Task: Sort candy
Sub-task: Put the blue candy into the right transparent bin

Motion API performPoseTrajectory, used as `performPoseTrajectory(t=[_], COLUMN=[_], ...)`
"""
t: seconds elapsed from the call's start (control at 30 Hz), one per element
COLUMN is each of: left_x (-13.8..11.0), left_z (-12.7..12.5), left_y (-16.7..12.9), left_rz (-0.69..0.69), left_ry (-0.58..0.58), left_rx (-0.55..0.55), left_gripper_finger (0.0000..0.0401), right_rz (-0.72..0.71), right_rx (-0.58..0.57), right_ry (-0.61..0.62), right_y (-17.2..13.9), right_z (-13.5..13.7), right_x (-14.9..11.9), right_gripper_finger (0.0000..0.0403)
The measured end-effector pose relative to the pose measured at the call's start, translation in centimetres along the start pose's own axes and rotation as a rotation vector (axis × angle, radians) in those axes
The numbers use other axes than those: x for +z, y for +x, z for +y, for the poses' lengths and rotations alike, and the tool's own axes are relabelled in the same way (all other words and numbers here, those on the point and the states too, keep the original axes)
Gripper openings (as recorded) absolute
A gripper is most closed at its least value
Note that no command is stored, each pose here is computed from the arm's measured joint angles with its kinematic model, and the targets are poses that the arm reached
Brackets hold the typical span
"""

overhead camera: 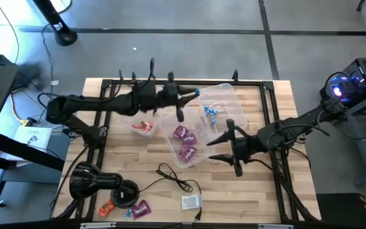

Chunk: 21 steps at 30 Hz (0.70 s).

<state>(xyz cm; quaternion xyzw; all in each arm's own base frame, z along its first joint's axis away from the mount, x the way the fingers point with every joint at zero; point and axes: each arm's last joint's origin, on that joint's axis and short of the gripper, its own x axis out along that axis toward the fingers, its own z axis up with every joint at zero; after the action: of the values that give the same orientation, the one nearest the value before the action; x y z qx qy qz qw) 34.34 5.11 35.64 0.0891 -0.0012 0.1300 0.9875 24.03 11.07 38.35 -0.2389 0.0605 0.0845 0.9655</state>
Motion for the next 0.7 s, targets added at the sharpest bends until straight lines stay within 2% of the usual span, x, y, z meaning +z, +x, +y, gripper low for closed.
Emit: performPoseTrajectory(t=[0.2, 0.4, 0.53, 0.6, 0.7], left_x=[-3.4, -4.9, -5.7, -6.1, -6.0], left_z=[3.2, 4.6, 4.7, 4.5, 4.1], left_y=[3.8, 9.0, 11.7, 12.4, 12.7], left_rz=[-0.032, 0.088, 0.237, 0.314, 0.357], left_ry=[-0.117, -0.201, -0.203, -0.183, -0.176], left_rx=[-0.05, -0.066, -0.071, -0.076, -0.089], left_gripper_finger=[0.0046, 0.0053, 0.0087, 0.011, 0.0145], right_rz=[-0.035, -0.029, -0.028, -0.021, -0.01], right_rx=[0.006, -0.006, -0.01, -0.008, -0.014], right_ry=[-0.019, -0.022, -0.016, -0.018, -0.018], right_y=[-0.8, -0.7, -0.7, -0.7, -0.7], right_z=[0.1, -0.1, -0.2, -0.2, -0.1], right_x=[0.6, 0.5, 0.5, 0.4, 0.3], right_gripper_finger=[0.0193, 0.0193, 0.0193, 0.0193, 0.0193])
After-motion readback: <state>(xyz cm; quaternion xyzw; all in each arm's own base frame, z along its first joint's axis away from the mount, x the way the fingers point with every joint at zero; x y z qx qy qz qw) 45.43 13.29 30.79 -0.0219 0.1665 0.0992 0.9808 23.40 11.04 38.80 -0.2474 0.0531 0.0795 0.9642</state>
